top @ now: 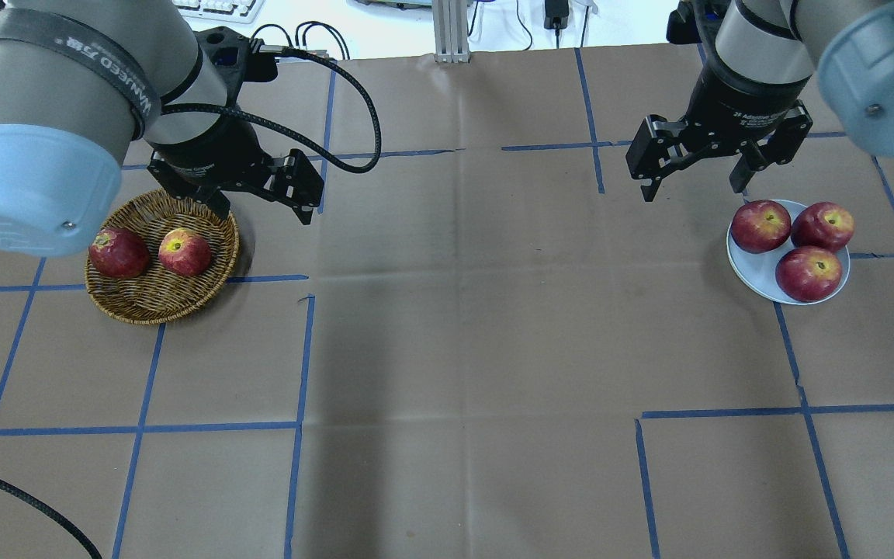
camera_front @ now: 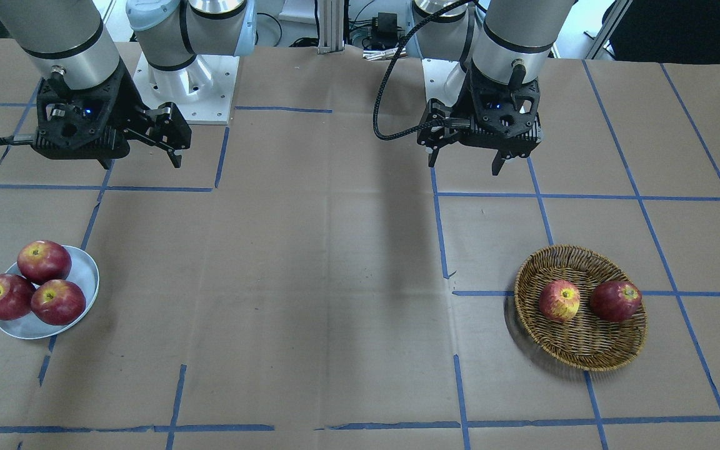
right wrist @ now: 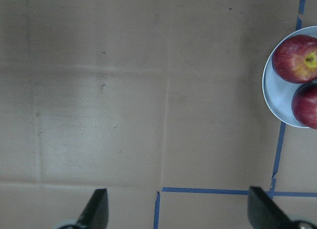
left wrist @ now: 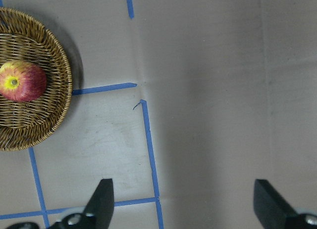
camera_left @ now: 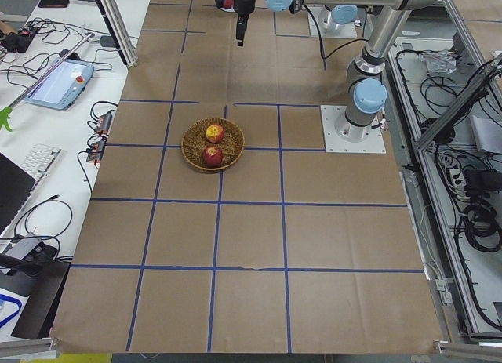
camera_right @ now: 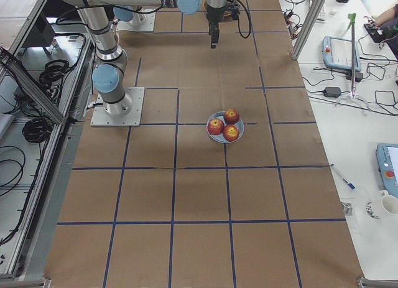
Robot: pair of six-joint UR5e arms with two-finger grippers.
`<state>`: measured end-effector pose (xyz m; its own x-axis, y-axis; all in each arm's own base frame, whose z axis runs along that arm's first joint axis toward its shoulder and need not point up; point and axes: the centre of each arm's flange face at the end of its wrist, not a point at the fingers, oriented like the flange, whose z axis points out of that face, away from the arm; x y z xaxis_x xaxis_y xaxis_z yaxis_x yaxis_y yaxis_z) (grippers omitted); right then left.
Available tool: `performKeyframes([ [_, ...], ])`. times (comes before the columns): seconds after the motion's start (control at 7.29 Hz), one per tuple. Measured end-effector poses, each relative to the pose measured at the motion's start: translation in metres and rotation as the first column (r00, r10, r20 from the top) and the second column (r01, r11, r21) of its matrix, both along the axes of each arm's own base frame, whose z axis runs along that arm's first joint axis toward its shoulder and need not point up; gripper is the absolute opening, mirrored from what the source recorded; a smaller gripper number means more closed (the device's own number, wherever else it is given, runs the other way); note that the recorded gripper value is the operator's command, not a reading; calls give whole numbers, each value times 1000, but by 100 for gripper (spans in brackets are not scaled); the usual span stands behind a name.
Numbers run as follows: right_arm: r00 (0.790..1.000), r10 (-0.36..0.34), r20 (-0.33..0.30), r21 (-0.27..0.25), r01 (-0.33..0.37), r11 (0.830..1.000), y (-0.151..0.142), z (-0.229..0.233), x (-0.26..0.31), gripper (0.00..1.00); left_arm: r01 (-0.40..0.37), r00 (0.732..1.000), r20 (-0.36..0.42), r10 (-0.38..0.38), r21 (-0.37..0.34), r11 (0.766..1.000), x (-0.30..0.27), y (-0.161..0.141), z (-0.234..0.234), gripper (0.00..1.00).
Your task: Transfer apple from basket to plate
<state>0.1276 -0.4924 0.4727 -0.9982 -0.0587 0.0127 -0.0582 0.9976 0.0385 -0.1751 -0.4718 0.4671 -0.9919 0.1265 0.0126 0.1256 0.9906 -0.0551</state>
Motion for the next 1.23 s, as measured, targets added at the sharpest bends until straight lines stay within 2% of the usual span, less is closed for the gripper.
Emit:
performKeyframes([
  [0.82,1000,1,0,0,-1,1000,0,0,1,100,2,1000,2,-2,0,1000,0,2,1,99],
  [1.23,1000,1,0,0,-1,1000,0,0,0,100,-21,1000,13,21,-2,1000,12,-2,-2,99],
])
